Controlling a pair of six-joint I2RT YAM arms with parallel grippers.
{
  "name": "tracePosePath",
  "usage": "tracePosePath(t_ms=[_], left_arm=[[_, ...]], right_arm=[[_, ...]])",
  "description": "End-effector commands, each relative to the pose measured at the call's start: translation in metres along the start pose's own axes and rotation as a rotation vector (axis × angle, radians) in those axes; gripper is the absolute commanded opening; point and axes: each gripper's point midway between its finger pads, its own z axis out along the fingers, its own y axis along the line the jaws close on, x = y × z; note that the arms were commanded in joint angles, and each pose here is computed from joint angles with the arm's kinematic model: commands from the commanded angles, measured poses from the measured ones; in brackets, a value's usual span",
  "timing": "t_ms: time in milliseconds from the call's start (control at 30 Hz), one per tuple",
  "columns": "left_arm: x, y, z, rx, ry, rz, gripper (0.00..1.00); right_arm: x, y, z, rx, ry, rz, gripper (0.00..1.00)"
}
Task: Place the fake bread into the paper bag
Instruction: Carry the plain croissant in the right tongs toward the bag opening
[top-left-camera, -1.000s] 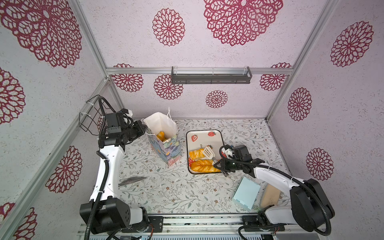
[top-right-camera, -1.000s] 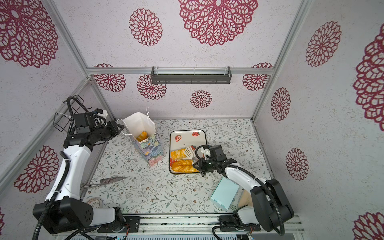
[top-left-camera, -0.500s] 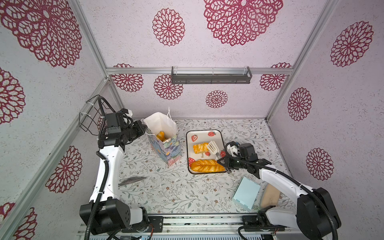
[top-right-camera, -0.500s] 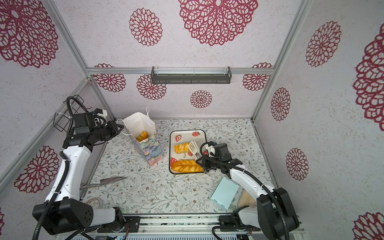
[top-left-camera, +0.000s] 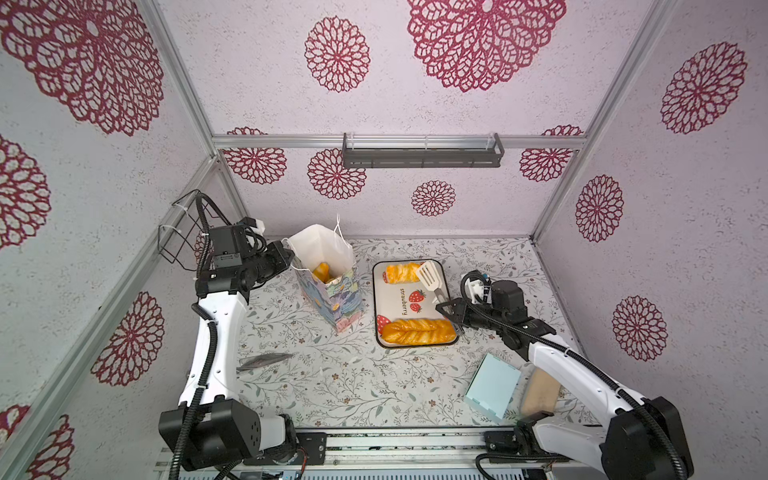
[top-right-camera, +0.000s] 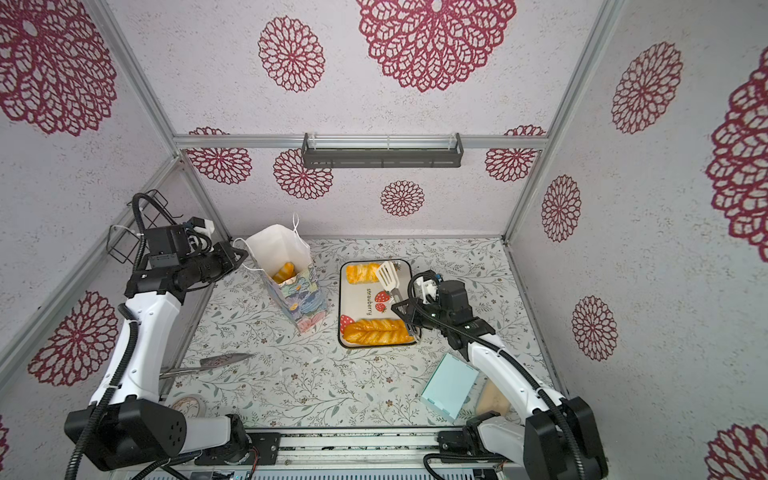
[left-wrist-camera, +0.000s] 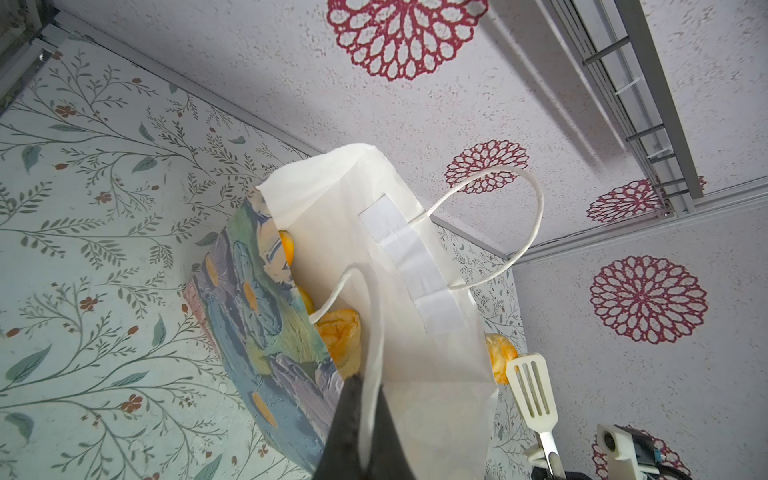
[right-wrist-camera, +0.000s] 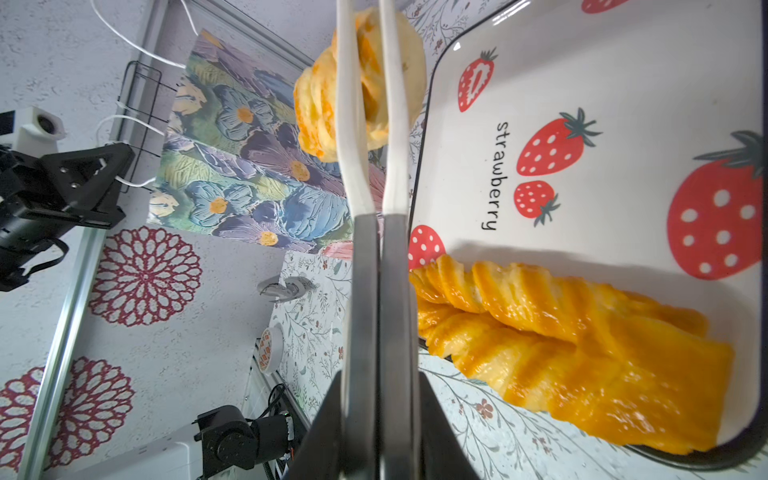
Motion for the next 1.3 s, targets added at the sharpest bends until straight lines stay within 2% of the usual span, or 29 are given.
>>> tracePosePath(t_ms=[0, 767, 1267], left_arm=[[0.004, -0.005, -0.006, 0.01, 0.004, 0.015, 0.02], [0.006, -0.004, -0.006, 0.008, 0.009, 0.015, 0.02], [0.006, -0.006, -0.007, 0.013, 0.01, 0.016, 0.02]], right_arm=[[-0.031, 0.055, -0.019, -0.159, -0.093, -0.106, 0.22], [-0.059, 0.128, -0.042, -0.402, -0.191, -0.159, 0.23], [-0.048, 0.177, -0.012, -0.498, -0.122, -0.21, 0.23]])
